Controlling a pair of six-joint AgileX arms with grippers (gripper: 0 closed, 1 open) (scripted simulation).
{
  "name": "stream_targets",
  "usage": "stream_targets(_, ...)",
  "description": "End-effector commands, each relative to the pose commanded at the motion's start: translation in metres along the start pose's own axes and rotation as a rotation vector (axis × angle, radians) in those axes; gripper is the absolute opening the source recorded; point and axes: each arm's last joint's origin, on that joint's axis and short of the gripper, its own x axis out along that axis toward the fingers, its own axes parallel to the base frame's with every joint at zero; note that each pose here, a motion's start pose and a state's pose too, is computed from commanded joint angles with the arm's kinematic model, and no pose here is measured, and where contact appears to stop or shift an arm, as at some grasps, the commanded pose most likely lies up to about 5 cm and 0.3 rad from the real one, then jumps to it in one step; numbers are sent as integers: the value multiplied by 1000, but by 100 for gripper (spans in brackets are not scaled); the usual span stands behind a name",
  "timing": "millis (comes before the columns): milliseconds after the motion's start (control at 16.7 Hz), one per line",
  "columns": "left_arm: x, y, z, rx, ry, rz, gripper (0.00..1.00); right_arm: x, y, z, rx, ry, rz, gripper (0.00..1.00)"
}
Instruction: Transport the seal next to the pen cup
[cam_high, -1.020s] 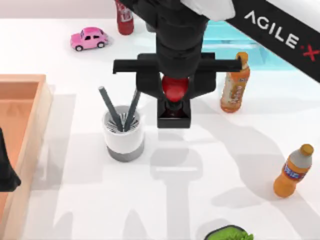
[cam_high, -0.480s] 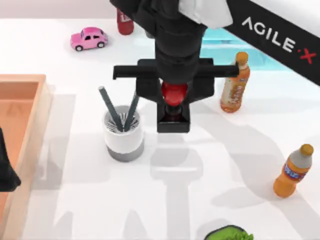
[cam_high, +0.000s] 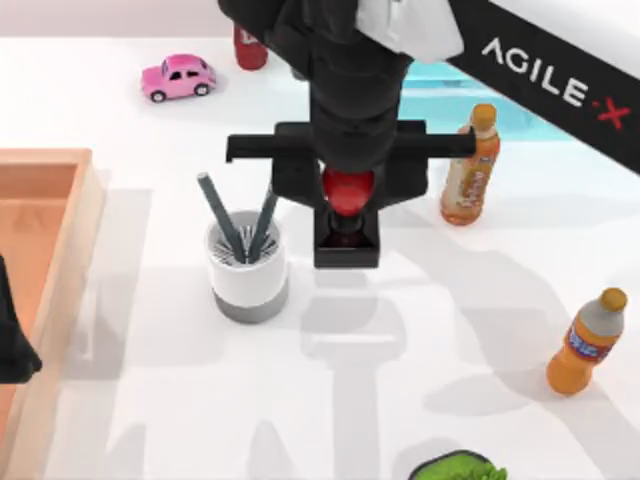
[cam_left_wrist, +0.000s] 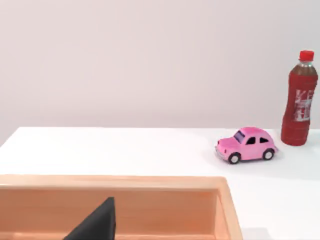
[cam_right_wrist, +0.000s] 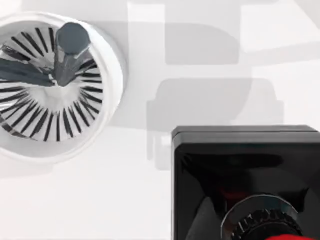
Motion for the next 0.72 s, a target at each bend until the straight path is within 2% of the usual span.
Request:
stream_targets(600, 0, 0, 0, 0, 0, 0, 100, 0, 0, 0, 0, 0, 0, 98)
stream_targets(720, 0, 0, 0, 0, 0, 0, 100, 0, 0, 0, 0, 0, 0, 100)
